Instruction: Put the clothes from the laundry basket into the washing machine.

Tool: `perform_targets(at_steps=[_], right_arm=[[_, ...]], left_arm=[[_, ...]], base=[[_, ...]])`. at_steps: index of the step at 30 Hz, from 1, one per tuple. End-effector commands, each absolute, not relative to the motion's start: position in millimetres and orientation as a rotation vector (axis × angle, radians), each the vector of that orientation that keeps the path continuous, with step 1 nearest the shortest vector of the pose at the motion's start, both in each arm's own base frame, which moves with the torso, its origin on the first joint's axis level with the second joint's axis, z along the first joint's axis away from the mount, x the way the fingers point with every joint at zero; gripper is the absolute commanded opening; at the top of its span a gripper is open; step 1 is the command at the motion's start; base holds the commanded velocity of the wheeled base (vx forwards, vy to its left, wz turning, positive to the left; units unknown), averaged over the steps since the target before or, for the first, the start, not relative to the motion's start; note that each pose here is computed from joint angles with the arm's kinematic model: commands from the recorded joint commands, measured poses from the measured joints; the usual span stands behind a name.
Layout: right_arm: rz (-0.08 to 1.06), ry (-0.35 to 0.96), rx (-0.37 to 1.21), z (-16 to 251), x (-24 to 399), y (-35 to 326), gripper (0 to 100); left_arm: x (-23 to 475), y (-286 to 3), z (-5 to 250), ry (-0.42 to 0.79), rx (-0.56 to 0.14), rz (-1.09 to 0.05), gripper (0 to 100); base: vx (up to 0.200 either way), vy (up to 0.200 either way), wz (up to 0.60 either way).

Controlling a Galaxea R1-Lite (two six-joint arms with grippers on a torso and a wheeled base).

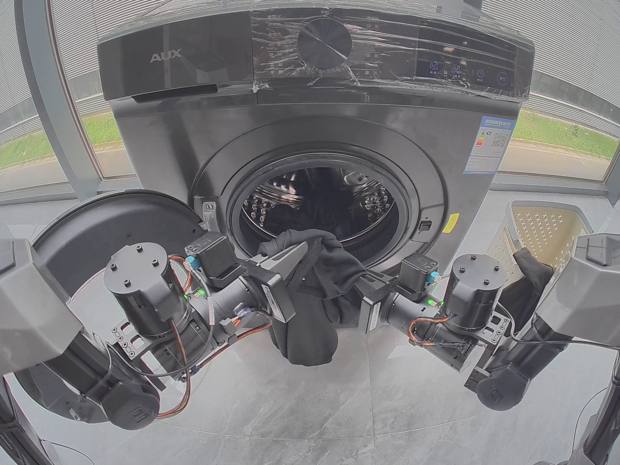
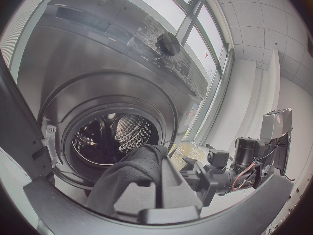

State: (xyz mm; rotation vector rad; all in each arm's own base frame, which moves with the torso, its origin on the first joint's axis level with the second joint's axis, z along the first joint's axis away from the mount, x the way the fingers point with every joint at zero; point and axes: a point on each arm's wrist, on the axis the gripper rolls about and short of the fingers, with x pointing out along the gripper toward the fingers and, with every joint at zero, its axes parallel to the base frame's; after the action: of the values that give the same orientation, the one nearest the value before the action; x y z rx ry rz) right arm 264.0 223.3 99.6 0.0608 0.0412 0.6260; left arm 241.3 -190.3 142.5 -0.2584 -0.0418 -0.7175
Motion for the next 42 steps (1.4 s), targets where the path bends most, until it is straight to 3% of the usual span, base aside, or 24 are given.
perform_targets(at_steps=[1, 16, 26, 31, 42], right_arm=[[0.619, 0.028, 0.067, 112, 255, 214, 0], [0.501, -0.010, 0.093, 126, 272, 180, 0], [0.554, -0.040, 0.103, 138, 260, 185, 0], [0.604, -0.064, 0.113, 150, 243, 183, 0], [0.614, -0.091, 0.120, 157, 242, 182, 0]], left_arm=[[243, -191, 138, -0.024, -0.260, -0.704, 100], [243, -175, 121, 0.052, -0.239, -0.649, 100], [253, -181, 89, 0.134, -0.197, -0.639, 100], [262, -181, 67, 0.153, -0.140, -0.626, 100], [261, -178, 38, 0.244, -0.081, -0.617, 100]], base=[[0.000, 0.000, 0.00], [0.000, 0.000, 0.00], [0.000, 0.000, 0.00], [0.000, 0.000, 0.00], [0.000, 0.000, 0.00]])
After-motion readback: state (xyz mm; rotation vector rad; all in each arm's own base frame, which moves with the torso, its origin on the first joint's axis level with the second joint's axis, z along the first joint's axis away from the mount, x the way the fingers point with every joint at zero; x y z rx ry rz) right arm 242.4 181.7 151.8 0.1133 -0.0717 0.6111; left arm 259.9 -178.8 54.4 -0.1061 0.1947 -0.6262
